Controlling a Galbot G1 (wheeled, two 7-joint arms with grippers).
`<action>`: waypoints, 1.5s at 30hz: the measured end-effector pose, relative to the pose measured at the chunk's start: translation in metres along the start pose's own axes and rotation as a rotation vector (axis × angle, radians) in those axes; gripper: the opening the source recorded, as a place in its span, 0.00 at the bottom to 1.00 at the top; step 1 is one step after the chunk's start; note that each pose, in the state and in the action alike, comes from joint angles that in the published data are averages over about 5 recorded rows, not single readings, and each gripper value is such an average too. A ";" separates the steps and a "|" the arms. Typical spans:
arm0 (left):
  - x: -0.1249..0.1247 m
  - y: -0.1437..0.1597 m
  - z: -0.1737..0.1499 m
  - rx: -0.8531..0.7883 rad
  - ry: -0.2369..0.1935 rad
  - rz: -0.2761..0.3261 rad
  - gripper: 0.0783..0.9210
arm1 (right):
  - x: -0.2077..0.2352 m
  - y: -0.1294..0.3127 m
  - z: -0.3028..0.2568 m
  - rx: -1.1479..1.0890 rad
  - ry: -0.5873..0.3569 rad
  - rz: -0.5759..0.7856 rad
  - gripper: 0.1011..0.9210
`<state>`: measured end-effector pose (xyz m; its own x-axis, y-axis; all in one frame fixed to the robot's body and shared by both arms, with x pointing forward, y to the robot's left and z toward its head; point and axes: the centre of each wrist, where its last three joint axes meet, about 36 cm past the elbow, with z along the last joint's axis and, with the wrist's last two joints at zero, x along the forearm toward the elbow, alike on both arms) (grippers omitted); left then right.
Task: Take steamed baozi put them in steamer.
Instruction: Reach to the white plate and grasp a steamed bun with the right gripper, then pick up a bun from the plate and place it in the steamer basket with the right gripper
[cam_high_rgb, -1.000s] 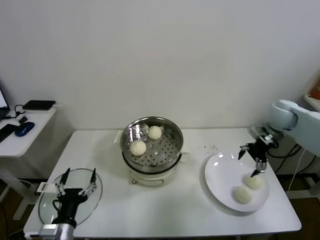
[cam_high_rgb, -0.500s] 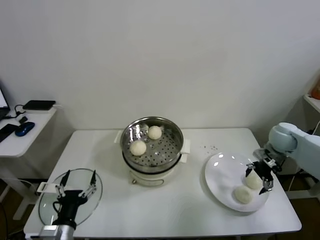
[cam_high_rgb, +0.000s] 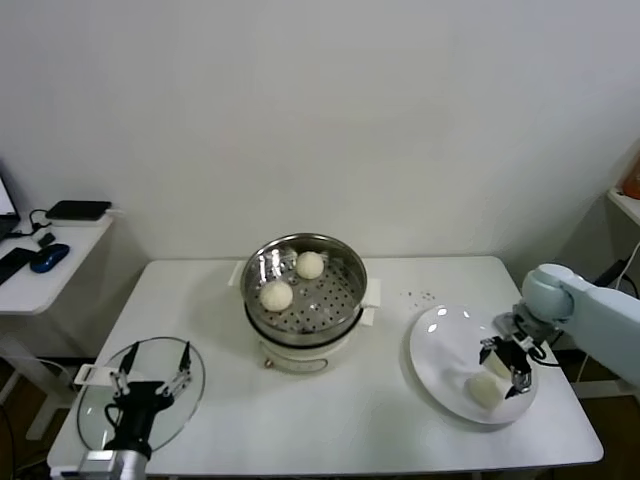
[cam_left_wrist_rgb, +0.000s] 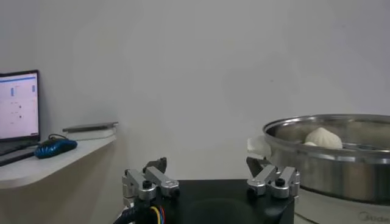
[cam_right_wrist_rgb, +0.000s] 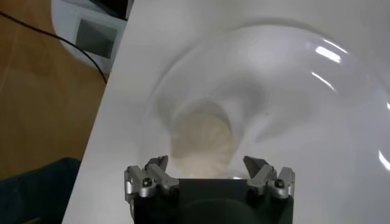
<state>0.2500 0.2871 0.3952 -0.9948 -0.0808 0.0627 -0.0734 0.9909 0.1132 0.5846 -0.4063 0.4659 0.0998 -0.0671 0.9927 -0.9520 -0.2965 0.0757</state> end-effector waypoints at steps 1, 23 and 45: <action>0.000 0.000 0.000 0.000 0.000 0.000 0.88 | -0.002 0.000 -0.001 0.001 -0.001 0.000 0.88; -0.003 0.000 0.002 0.002 0.005 0.000 0.88 | -0.019 -0.003 -0.010 0.022 0.005 -0.015 0.86; -0.004 -0.001 0.000 0.002 0.000 0.000 0.88 | 0.002 -0.008 -0.015 0.052 -0.012 0.013 0.62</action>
<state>0.2546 0.2865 0.3949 -0.9948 -0.0804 0.0625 -0.0731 0.9912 0.1108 0.5879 -0.3898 0.4689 0.0915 -0.0830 0.9923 -0.9369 -0.3448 0.0575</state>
